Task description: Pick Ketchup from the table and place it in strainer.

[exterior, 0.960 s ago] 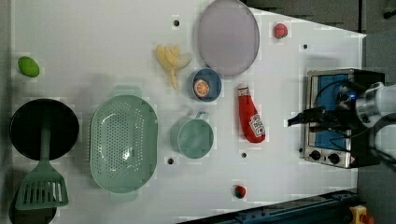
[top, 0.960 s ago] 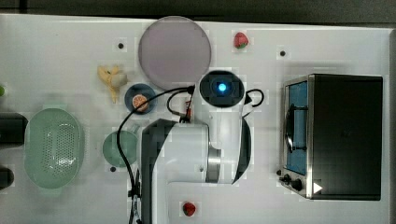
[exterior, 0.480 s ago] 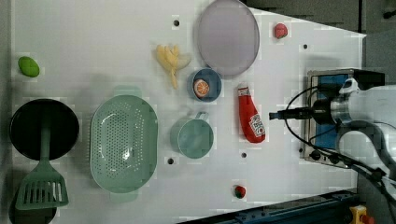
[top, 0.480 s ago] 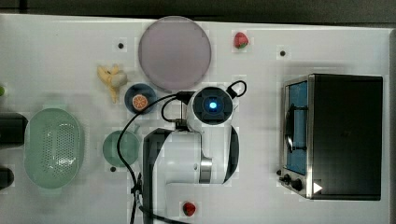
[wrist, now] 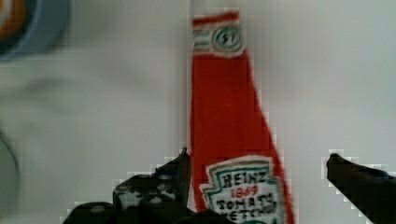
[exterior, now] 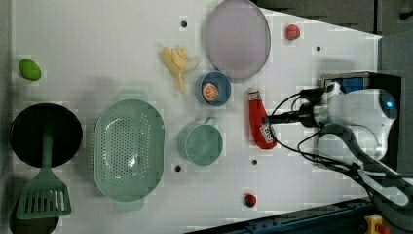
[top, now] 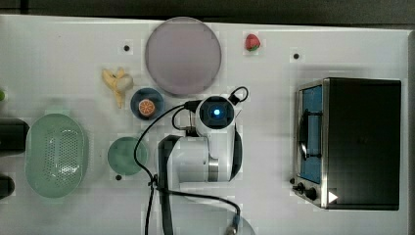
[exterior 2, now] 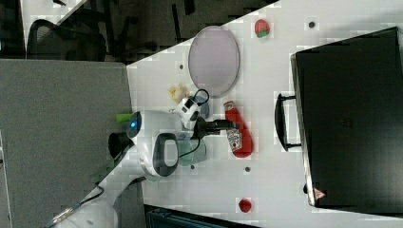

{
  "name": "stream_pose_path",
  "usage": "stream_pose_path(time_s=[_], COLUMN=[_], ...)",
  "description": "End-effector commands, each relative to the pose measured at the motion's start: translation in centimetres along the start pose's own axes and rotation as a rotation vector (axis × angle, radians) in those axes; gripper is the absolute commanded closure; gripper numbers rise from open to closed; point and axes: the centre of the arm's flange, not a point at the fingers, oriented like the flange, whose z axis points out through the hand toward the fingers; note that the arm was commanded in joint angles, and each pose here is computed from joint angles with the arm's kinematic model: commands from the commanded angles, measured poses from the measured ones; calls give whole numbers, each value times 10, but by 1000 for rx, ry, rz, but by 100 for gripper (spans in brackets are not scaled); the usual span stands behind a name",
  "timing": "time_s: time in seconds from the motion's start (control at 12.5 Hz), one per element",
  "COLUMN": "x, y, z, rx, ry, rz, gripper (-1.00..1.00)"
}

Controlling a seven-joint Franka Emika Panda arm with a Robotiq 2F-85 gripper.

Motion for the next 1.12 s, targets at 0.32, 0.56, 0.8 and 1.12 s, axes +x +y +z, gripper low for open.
stream_pose_path(time_s=[0.32, 0.56, 0.8, 1.12], x=[-4, -3, 8, -4], y=[-9, -6, 0, -4], z=[38, 37, -2, -124], rx=[-2, -4, -19, -51], ry=[2, 13, 81, 104], rz=[-74, -69, -57, -33], gripper=[-69, -24, -24, -24])
